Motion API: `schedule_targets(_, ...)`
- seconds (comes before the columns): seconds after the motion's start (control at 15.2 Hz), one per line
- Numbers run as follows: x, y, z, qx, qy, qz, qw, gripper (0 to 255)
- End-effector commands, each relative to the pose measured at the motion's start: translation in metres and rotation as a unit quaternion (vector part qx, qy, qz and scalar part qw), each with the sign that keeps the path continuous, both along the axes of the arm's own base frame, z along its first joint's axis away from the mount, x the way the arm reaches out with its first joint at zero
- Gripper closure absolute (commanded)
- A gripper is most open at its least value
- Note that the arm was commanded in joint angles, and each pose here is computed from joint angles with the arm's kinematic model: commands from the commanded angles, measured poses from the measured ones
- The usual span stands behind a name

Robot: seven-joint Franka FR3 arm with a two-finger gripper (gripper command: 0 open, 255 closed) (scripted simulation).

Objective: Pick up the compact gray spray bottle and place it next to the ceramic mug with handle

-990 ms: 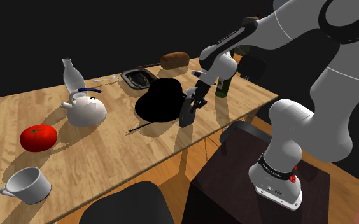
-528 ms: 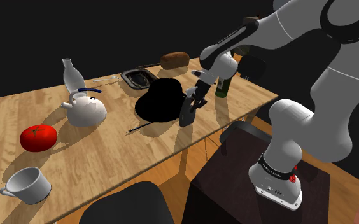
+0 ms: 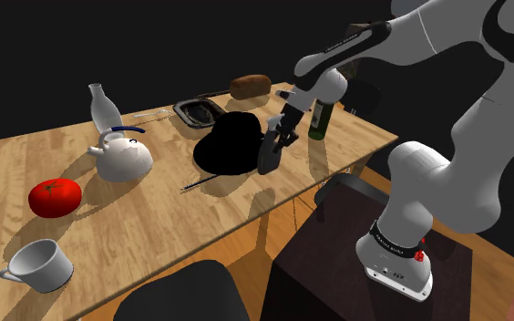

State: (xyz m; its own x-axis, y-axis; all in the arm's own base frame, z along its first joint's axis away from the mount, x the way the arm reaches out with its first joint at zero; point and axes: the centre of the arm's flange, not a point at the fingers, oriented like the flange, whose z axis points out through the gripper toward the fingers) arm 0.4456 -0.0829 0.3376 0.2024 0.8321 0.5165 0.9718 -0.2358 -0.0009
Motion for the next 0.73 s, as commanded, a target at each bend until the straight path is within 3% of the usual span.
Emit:
schedule_targets(0.0,0.0,0.0,0.011,0.0,0.0,0.0,1.0,255)
schedule_targets(0.66,0.0,0.0,0.064,0.0,0.0,0.0,1.0,255)
